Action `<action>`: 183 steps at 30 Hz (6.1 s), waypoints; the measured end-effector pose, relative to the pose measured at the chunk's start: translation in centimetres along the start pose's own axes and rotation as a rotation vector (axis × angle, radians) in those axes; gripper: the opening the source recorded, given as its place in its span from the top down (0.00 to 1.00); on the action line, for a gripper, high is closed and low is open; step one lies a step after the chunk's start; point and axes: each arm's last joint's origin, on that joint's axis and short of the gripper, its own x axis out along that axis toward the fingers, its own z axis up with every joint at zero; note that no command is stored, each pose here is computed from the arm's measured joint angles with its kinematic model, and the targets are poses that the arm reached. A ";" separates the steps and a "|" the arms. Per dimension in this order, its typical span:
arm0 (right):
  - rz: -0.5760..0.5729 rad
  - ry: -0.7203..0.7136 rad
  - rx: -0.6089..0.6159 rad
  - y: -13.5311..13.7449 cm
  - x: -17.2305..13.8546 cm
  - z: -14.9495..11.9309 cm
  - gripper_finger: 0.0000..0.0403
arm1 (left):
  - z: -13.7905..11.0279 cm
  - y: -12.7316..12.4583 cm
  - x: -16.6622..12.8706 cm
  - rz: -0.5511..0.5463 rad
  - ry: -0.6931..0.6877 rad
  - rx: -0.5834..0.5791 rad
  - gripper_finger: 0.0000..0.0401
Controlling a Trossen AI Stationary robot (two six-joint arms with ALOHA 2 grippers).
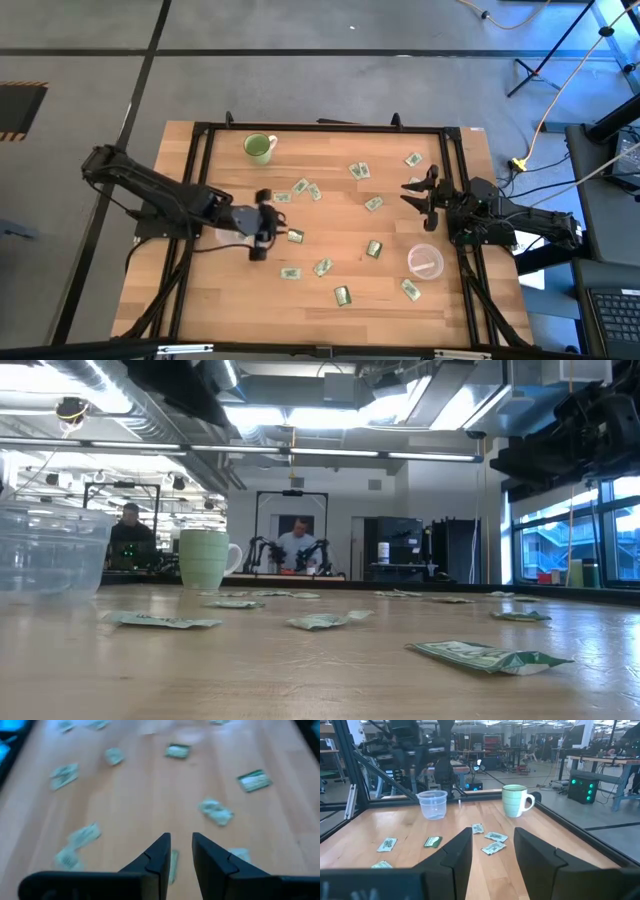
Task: Pick and place items into bin
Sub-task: Put the stevia packet into the left transparent bin
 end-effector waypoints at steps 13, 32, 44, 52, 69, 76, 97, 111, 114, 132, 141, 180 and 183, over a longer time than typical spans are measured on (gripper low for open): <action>0.000 0.003 -0.004 0.0 0.0 0.0 0.63 | -2.4 -3.9 8.4 -0.209 0.167 0.115 0.81; 0.000 0.003 -0.005 0.0 0.0 0.0 0.63 | -6.0 -7.9 11.4 -0.293 0.309 0.194 0.81; 0.000 0.003 -0.009 0.0 0.0 0.0 0.63 | -7.3 -8.2 13.0 -0.275 0.370 0.190 0.82; 0.000 0.003 -0.027 0.0 0.0 0.0 0.63 | -7.5 -8.3 13.3 -0.269 0.374 0.191 0.90; 0.000 0.003 -0.027 0.0 0.0 0.0 0.63 | -7.2 -8.2 12.9 -0.264 0.351 0.188 1.00; 0.000 0.003 -0.027 0.0 0.0 0.0 0.63 | -4.3 -7.4 9.6 -0.262 0.206 0.170 1.00; 0.000 0.003 -0.027 0.0 0.0 0.0 0.63 | -4.5 -0.9 -3.7 0.177 0.319 -0.345 1.00; 0.000 0.003 -0.028 0.0 0.0 0.0 0.63 | -5.7 -1.0 -4.4 0.245 0.413 -0.448 1.00; 0.000 0.003 -0.031 0.0 0.0 0.0 0.63 | -5.8 -1.3 -4.6 0.259 0.400 -0.458 1.00; 0.000 0.003 -0.031 0.0 0.0 0.0 0.63 | -10.5 -1.6 -3.3 0.374 0.502 -0.650 0.99; 0.000 0.003 -0.031 0.0 0.0 0.0 0.63 | -10.4 -1.6 -3.2 0.374 0.479 -0.656 0.98; 0.000 0.003 -0.028 0.0 0.0 0.0 0.63 | -2.9 8.8 3.4 0.284 0.309 -0.304 0.73; 0.000 0.003 -0.030 0.0 0.0 0.0 0.63 | -3.5 10.3 5.4 0.262 0.355 -0.313 0.76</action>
